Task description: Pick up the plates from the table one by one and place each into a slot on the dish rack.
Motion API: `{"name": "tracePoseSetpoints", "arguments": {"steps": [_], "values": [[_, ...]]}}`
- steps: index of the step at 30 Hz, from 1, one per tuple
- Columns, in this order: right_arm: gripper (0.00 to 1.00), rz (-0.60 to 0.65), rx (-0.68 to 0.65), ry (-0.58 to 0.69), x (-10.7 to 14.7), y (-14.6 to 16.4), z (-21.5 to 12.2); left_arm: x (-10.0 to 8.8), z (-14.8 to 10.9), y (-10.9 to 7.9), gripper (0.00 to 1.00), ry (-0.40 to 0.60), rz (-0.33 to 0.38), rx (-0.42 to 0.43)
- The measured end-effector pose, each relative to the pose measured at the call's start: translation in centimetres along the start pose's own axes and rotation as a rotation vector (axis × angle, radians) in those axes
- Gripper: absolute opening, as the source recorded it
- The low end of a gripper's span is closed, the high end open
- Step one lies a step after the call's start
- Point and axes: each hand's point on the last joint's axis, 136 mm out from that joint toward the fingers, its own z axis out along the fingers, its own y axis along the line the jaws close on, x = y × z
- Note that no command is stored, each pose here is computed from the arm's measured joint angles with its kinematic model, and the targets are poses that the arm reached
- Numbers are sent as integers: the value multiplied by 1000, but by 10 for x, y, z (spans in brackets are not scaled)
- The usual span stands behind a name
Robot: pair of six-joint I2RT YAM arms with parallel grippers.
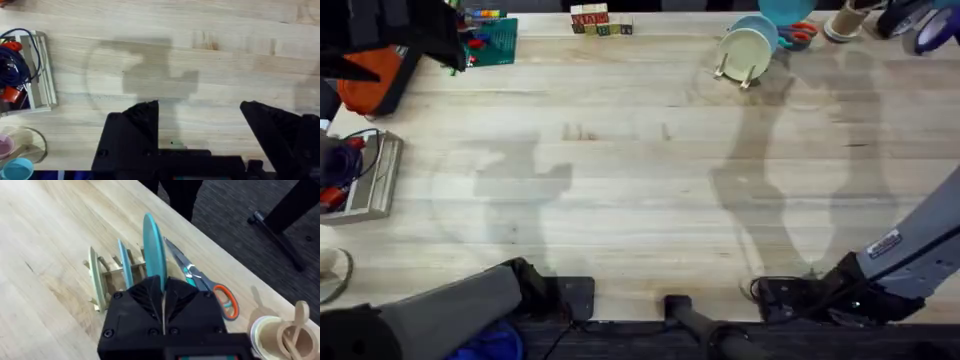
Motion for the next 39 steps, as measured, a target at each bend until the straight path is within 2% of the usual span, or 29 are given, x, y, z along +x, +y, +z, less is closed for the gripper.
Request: {"name": "tracePoseSetpoints", "arguments": {"steps": [12, 22, 39], "values": [[29, -8, -24, 0, -4, 9, 7, 0, 0, 0, 992, 0, 0, 0], [29, 16, -55, 21, 10, 11, 24, 0, 0, 0, 993, 0, 0, 0], [29, 27, -64, 30, 15, 12, 28, 0, 0, 0, 993, 0, 0, 0]]}}
